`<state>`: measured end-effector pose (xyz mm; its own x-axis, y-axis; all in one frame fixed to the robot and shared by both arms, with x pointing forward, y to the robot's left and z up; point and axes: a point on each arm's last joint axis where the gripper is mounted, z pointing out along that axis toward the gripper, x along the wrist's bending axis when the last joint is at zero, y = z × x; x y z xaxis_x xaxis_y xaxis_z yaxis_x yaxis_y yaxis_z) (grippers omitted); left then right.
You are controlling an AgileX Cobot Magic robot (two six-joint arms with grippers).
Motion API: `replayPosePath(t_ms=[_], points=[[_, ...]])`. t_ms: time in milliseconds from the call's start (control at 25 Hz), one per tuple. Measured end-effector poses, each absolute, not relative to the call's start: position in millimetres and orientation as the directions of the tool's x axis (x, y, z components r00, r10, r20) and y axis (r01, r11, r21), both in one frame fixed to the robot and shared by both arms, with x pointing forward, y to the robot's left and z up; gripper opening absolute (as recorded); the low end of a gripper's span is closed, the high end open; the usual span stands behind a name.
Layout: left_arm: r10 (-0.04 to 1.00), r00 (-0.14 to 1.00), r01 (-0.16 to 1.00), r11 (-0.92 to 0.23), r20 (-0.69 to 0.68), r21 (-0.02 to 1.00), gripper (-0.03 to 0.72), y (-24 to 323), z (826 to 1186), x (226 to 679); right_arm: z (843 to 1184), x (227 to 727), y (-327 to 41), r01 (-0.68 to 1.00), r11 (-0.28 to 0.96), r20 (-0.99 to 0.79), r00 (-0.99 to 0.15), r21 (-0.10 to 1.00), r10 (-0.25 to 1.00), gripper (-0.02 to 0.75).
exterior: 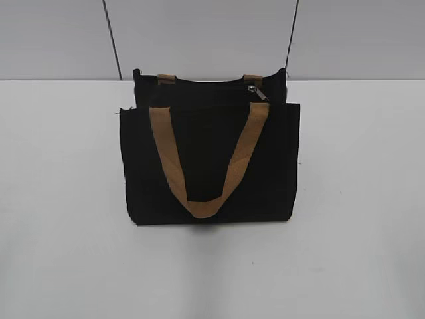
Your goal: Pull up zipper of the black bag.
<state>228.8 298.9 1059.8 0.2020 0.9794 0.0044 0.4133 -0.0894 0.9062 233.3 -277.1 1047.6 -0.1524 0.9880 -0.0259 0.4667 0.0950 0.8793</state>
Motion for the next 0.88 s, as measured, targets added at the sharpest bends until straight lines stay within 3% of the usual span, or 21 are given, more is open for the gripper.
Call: replayPosePath(t_ms=[880], points=[[0.979,0.202,0.413,-0.089,0.004,0.907,0.446,298.9,1059.8,228.8,1047.1,233.6,-282.0,0.48,0.022,0.013,-0.07,0.877,0.997,0.435]])
